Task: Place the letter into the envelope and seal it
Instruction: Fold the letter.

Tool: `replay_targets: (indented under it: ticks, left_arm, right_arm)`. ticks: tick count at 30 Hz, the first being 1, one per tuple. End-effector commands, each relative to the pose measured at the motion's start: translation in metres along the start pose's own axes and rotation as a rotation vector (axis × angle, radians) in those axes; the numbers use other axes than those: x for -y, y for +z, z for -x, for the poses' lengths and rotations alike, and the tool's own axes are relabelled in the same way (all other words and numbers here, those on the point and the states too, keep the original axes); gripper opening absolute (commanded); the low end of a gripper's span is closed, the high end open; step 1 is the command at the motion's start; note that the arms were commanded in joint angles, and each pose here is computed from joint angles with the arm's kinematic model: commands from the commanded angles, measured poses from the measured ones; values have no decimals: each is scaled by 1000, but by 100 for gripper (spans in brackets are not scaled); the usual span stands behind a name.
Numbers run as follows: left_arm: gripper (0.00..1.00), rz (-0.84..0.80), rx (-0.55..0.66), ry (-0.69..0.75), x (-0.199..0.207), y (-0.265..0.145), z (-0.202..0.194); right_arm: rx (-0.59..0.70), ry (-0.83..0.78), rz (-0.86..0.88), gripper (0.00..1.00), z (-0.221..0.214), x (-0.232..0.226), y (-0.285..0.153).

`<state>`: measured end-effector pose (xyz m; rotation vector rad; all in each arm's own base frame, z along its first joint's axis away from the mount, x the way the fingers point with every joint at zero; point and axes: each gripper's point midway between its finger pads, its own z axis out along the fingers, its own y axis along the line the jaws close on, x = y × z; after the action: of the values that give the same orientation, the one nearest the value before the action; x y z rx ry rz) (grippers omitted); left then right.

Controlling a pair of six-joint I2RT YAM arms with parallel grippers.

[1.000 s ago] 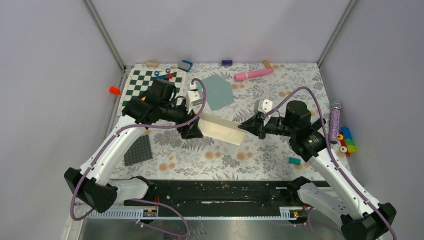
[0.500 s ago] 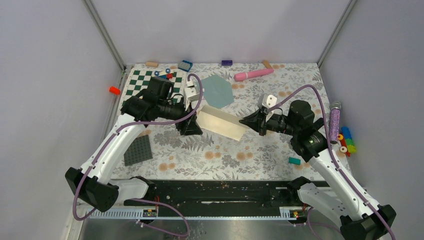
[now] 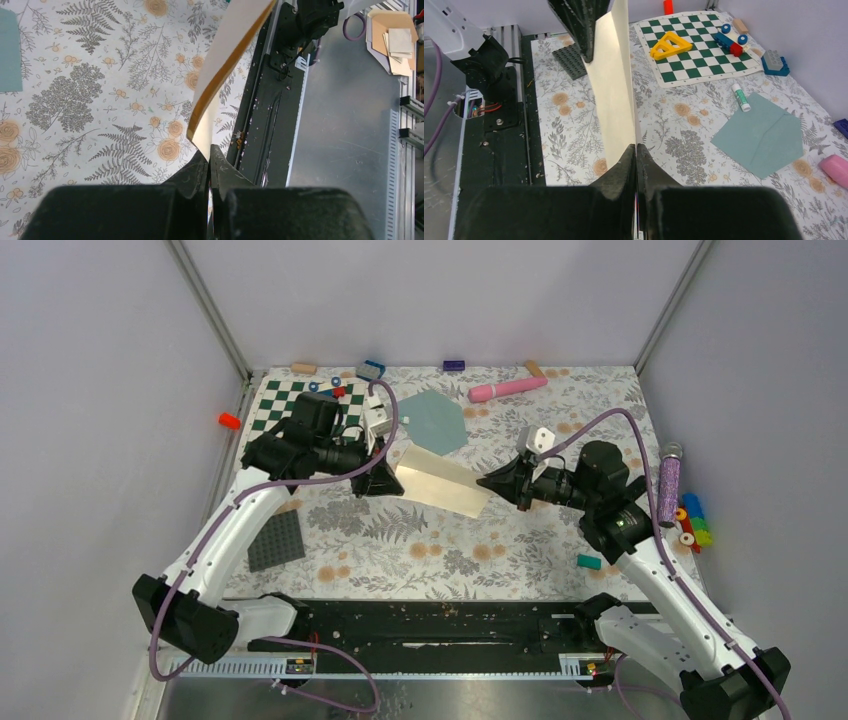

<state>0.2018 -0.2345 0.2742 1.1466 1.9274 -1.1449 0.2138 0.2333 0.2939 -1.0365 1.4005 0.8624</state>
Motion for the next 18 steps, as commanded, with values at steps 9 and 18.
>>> replay_targets:
  ticks: [9,18]
  left_arm:
    - [0,53,55,98,-3,-9,8]
    - [0,55,-27,206,9,-1,-14]
  right_arm:
    - [49,60,265,78,19,-45,-6]
    - [127,278,155,86,44,-9,2]
